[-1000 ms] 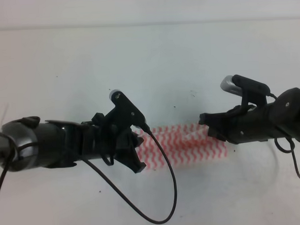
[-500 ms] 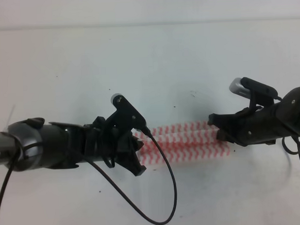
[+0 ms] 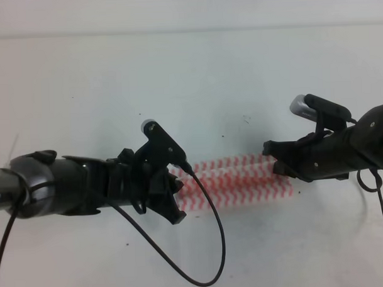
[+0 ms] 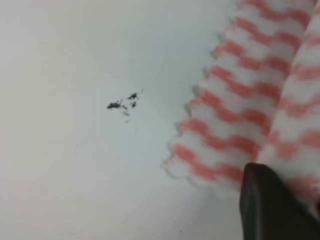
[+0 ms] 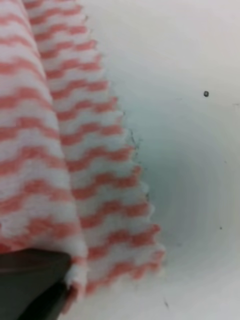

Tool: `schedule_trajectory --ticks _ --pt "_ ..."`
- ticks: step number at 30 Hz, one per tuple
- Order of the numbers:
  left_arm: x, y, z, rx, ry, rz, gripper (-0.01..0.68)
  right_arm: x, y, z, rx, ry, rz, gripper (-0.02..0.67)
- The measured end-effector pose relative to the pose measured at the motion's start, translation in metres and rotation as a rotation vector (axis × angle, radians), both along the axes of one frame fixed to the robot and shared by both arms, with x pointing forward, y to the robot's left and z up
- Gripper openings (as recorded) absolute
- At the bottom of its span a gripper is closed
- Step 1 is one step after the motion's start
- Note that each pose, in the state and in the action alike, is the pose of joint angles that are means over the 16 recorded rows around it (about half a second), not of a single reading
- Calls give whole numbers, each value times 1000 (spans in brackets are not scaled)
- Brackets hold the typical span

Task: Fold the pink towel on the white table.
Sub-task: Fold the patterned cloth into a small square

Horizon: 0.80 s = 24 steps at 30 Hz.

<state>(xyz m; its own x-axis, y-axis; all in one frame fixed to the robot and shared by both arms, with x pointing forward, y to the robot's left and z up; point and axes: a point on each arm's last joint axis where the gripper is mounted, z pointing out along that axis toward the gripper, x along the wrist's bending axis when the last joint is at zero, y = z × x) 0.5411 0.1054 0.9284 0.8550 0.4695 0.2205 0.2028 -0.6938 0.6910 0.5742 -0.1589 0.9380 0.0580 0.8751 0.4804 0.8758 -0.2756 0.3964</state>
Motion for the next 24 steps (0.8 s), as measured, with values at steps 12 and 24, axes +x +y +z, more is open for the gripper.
schedule_trajectory --ticks 12,24 --pt "16 -1 14 28 -74 55 193 0 0 -1 0 5 4 -20" --pt "21 -9 41 -89 -87 76 151 0 1 -2 -1 7 4 -21"
